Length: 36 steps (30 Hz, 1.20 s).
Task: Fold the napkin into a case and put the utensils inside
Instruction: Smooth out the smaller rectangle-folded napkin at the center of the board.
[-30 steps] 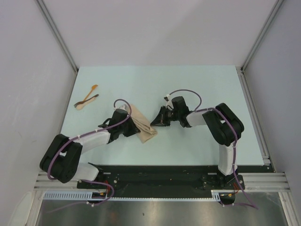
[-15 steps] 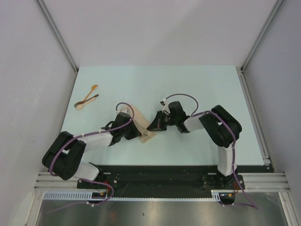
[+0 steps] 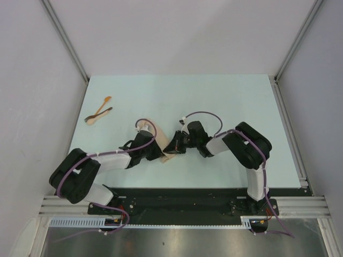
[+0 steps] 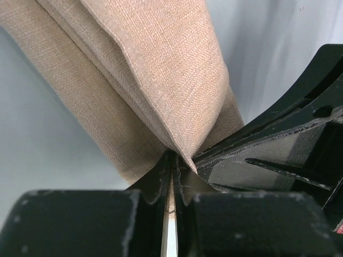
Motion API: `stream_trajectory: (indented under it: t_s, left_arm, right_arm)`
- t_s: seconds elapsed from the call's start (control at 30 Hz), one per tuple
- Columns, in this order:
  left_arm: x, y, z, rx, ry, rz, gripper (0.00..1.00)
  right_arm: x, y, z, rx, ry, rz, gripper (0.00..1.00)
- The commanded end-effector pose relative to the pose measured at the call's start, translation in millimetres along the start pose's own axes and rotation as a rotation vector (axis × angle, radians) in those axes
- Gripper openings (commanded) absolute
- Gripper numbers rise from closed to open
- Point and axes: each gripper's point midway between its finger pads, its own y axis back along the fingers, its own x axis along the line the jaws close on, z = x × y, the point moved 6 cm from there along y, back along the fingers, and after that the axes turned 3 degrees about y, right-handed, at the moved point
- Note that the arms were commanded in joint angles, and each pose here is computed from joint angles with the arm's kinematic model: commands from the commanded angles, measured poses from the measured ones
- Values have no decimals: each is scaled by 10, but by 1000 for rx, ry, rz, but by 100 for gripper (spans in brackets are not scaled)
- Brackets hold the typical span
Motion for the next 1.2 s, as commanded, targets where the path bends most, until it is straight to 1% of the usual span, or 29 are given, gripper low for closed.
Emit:
stream_trajectory:
  t_s: [0.0,0.03,0.07,0.13,0.17,0.2,0.23,0.27,0.3,0.33,0.37,0.43,0.47,0.5,0.57,0.6,0.63,0.67,0.7,0.8,0.83,0.9,0.93,1.07,1.17]
  left_arm:
    - [12,64,-58,2,11,-4,10]
    - [9,85,-55,-3,13,-8,11]
    - [-18,125,-45,-11,14,-23,11]
    - [7,157,-56,-9,11,-10,13]
    - [2,176,-42,-16,4,-10,14]
    - [-3,191,-37,-14,-1,-6,15]
    - [0,196,-32,-15,-3,-4,15]
    - [0,202,-31,-15,-3,-4,15]
    - [-17,212,-24,-19,-6,-10,15]
    - [-18,217,-20,-19,-8,-12,15]
    - [-22,220,-20,-19,-6,-14,15]
    - [-36,234,-13,-20,-11,-21,15]
    - [-37,239,-16,-17,-9,-19,15]
    - [-44,260,-10,-22,-10,-23,15]
    - [-41,292,-6,-24,-6,-13,15]
    - [-45,309,16,-36,0,-7,15]
    - [-76,343,43,-54,9,-21,15]
    - [-30,368,9,-37,17,5,16]
    - [-24,389,16,-39,28,7,17]
    - [72,420,52,-53,107,31,18]
    - [62,423,75,-58,138,7,18]
    - [188,400,76,-49,188,10,18]
    - [146,395,88,-35,201,-39,18]
    - [207,315,63,20,211,-32,15]
    - [214,280,45,30,217,-43,14]
  right_arm:
    - [56,-25,6,-18,34,9,4]
    - [71,-8,25,-17,52,1,5]
    - [148,-3,99,-15,116,10,5]
    - [210,82,152,7,165,-46,8]
    - [299,99,262,-1,264,-49,9]
    - [345,194,251,31,269,-109,12]
    - [372,227,300,20,306,-153,19]
    - [475,274,395,8,399,-169,22]
    - [481,385,359,34,397,-228,28]
    - [491,438,405,11,427,-273,31]
    - [507,507,417,25,461,-305,33]
    - [549,614,467,-3,514,-371,41]
    - [527,652,405,39,551,-406,44]
    - [569,673,419,39,578,-419,46]
    - [594,738,360,62,627,-469,48]
    - [620,734,314,74,710,-500,51]
    - [653,765,294,73,757,-521,52]
    - [652,778,256,86,797,-540,54]
    - [684,761,195,112,875,-536,55]
    - [728,732,97,127,986,-552,55]
    - [735,722,84,122,1006,-561,55]
    - [724,705,108,123,1062,-600,56]
    - [758,673,97,129,1102,-601,56]
    - [648,515,69,199,1153,-684,57]
    - [637,396,26,234,1187,-721,58]
